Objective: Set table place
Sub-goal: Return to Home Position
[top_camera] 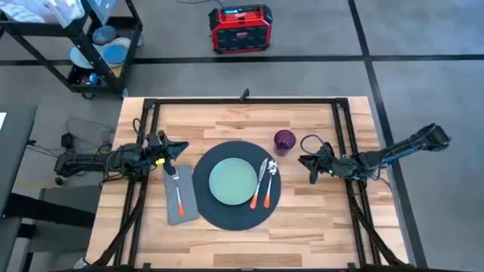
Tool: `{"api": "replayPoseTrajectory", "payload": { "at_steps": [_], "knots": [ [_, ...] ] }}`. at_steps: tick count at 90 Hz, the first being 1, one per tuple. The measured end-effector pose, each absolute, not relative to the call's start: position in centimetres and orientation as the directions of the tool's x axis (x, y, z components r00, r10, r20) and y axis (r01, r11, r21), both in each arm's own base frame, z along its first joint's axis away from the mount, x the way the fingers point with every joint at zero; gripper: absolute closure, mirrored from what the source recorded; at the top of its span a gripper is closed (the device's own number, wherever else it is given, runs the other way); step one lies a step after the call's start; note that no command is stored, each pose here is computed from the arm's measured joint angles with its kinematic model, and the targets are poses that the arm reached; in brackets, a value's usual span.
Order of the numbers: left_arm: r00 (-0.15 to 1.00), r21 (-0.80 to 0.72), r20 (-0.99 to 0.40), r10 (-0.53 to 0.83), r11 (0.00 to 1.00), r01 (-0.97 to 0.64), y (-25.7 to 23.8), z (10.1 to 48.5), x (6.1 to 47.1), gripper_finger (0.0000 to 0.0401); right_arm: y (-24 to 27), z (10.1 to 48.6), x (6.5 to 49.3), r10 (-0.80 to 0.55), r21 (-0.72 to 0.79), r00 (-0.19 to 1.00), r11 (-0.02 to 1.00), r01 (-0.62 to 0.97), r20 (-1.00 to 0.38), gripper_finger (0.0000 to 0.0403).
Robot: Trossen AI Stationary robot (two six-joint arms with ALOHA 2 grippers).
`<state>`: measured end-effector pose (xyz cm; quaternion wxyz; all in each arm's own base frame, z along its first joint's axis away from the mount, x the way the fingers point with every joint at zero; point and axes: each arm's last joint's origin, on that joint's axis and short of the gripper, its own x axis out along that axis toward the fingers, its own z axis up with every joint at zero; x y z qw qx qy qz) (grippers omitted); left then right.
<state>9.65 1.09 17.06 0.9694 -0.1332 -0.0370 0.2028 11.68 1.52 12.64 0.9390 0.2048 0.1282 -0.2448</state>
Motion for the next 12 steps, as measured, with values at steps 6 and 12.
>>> {"api": "replayPoseTrajectory", "payload": {
  "at_steps": [6, 12],
  "knots": [
    [0.915, -0.272, 0.016, 0.403, 0.882, -0.384, 1.09, 17.04, 9.66, 0.0401, 1.52, 12.65, 11.67, -0.41, 0.321, 0.846, 0.795, 0.515, -0.34, 0.034],
    [0.915, -0.274, 0.016, 0.403, 0.882, -0.384, 1.09, 17.04, 9.66, 0.0401, 1.51, 12.65, 11.67, -0.411, 0.321, 0.846, 0.795, 0.515, -0.34, 0.034]
  ]
}}
